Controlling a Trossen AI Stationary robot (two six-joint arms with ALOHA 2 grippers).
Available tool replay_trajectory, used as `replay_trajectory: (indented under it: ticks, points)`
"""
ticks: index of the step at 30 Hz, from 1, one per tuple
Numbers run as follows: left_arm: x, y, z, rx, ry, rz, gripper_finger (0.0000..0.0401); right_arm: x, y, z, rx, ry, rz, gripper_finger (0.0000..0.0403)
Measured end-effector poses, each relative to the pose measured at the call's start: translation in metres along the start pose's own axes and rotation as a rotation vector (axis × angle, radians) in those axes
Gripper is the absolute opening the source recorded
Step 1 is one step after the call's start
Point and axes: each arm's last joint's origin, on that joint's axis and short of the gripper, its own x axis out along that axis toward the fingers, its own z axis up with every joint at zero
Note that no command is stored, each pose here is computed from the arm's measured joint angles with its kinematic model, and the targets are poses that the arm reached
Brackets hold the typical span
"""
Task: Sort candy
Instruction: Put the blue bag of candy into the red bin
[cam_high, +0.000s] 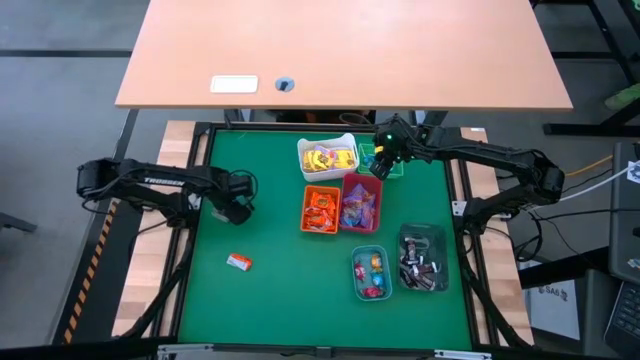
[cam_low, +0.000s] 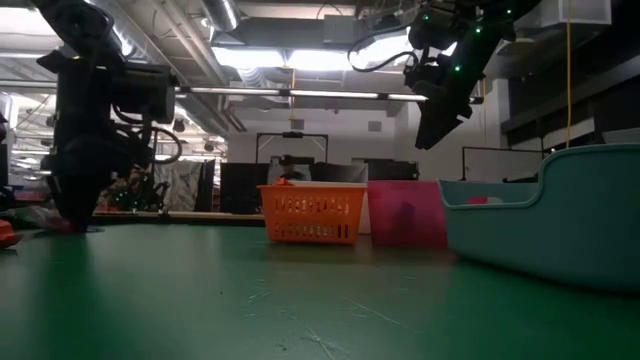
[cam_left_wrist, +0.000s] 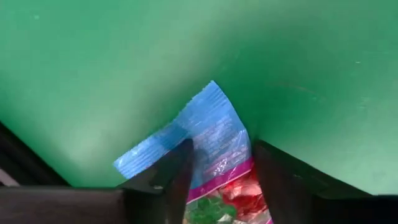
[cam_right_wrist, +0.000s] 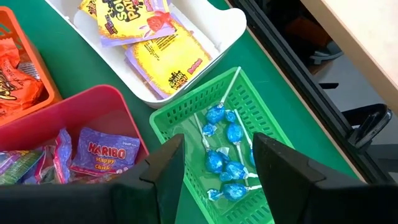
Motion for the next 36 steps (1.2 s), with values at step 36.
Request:
replay_trajectory:
  ticks: [36]
  points:
    - [-0.066,-0.088,0.049,0.067,-0.698,-0.91,0.0,-0.003,0.011,0.013,0.054,-0.118,0.369,0.0189]
